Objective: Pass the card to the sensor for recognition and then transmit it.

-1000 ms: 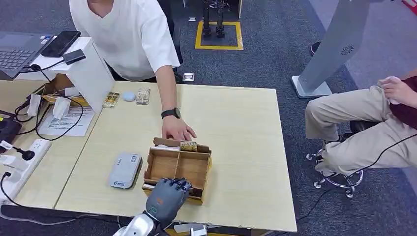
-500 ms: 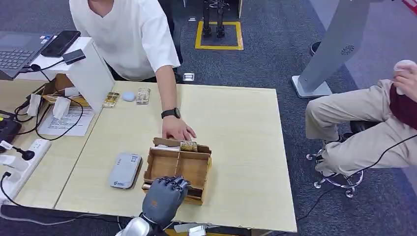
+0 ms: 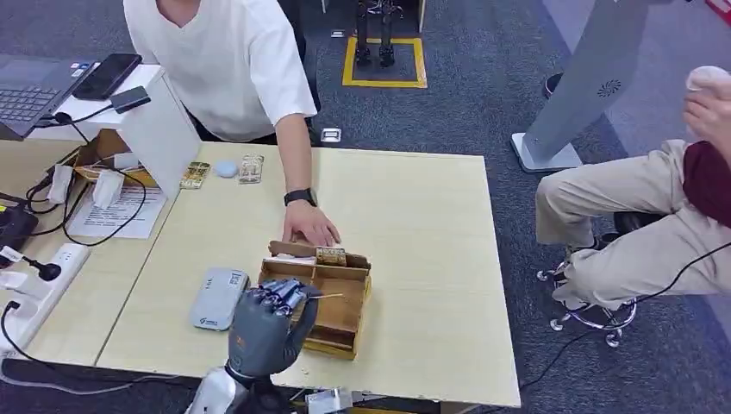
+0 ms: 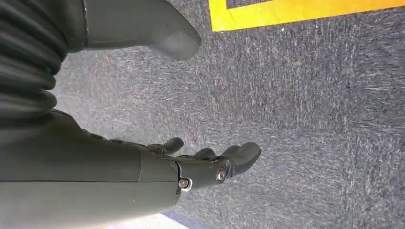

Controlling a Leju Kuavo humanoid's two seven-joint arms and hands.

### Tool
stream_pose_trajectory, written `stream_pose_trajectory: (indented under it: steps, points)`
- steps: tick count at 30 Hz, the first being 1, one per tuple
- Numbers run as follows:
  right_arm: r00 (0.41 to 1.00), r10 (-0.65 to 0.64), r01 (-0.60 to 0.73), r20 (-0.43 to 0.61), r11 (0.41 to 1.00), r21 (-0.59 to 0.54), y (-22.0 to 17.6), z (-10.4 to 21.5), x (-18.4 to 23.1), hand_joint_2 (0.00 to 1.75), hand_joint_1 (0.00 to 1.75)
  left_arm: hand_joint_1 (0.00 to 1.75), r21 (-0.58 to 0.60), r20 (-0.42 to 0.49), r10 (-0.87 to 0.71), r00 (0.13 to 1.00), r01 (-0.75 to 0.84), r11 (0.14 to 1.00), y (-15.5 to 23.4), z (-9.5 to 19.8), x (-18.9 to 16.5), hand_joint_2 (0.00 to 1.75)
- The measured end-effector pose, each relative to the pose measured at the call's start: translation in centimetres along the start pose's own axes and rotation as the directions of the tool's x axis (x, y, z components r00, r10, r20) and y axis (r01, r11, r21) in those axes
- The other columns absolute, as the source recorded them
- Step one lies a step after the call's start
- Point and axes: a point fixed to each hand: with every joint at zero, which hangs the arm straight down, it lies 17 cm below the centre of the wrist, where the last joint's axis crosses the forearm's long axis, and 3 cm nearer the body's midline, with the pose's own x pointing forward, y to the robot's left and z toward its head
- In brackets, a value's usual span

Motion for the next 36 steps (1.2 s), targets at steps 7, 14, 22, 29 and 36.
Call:
stream_pose_trajectory:
  steps: [7,14,22,29,36]
  points:
    - [1.000,0.006,-0.006,0.001,1.000,-0.001,-0.1,0.0,0.0,1.75,0.00,1.75,0.168,-0.196,0.148,0.969,-0.116,0.979,3.9,-3.8,-6.2,1.75]
    - [1.000,0.019,-0.019,0.003,1.000,-0.004,-0.2,-0.1,0.1,1.75,0.00,1.75,0.236,-0.263,0.183,0.947,-0.120,0.964,5.9,-6.8,-10.4,1.75]
    - [0.998,0.056,-0.056,0.019,0.998,0.001,-0.2,-0.3,0.9,1.75,0.00,1.75,0.192,-0.414,0.139,0.900,-0.063,0.979,4.6,-8.8,-16.9,1.75]
    - [0.997,0.072,-0.072,0.030,0.997,0.001,-0.2,-0.4,1.7,1.75,0.00,1.75,0.105,-0.473,-0.007,0.881,0.064,0.992,3.5,-9.3,-20.3,1.75]
    - [0.997,0.074,-0.074,0.029,0.997,0.001,-0.2,-0.5,1.9,1.75,0.00,0.00,0.053,-0.487,-0.060,0.872,0.098,0.994,2.4,-9.0,-21.2,1.75]
